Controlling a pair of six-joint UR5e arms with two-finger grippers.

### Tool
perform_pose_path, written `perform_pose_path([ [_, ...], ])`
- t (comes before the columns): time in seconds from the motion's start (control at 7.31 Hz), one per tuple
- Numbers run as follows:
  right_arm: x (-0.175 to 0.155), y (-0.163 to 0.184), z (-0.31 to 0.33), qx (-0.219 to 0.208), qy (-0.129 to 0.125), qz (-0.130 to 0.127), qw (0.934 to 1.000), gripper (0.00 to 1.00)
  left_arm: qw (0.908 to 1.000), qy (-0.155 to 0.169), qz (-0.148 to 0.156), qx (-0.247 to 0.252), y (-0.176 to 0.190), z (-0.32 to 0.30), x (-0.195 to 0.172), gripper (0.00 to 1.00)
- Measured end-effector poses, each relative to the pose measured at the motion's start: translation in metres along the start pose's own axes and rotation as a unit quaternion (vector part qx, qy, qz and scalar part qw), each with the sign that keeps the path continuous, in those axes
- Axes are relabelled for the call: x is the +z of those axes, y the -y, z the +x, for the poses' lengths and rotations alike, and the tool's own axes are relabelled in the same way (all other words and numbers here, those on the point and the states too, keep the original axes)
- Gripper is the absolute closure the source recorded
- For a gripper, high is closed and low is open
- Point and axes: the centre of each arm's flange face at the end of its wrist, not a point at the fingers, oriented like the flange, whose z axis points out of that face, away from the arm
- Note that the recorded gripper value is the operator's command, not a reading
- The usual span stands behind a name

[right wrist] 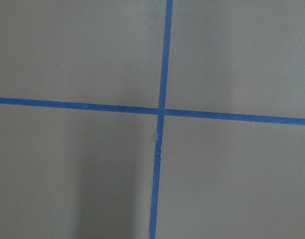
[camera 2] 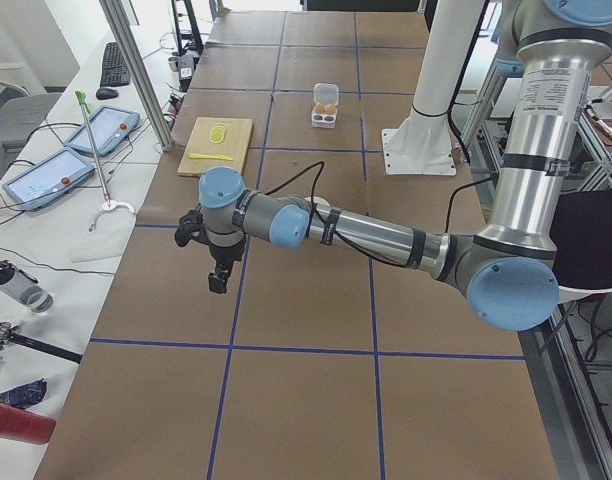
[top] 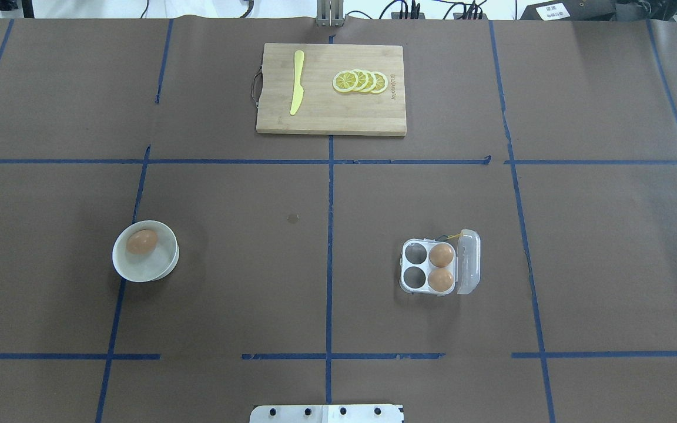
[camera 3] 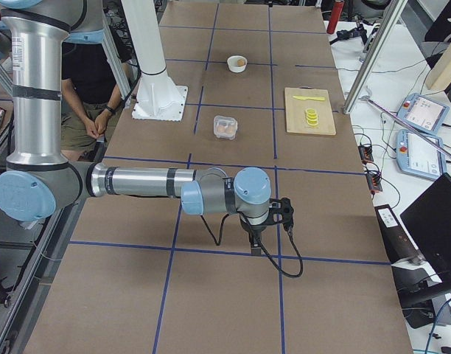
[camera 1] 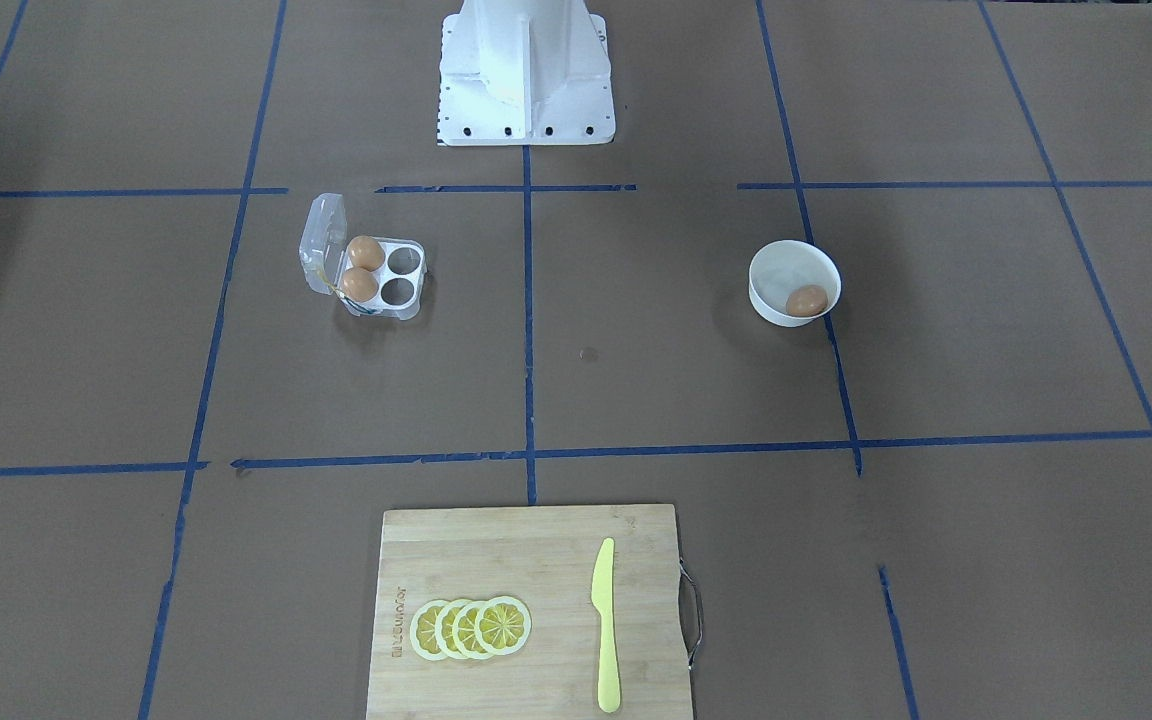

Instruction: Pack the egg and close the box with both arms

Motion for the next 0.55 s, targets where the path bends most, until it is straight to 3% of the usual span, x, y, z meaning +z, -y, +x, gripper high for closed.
perform_pose_path([
  [0.27, -0.001, 0.000, -0.001, -0.001, 0.003, 0.001, 1.0000, 0.00, 0.9987, -0.033, 0.032, 0.020, 0.020, 0.059, 0.016, 0.00],
  [0.55, -0.001, 0.000, -0.002, -0.001, 0.005, 0.001, 1.0000, 0.00, 0.9954, -0.075, 0.044, 0.039, 0.034, 0.097, 0.011, 0.00],
])
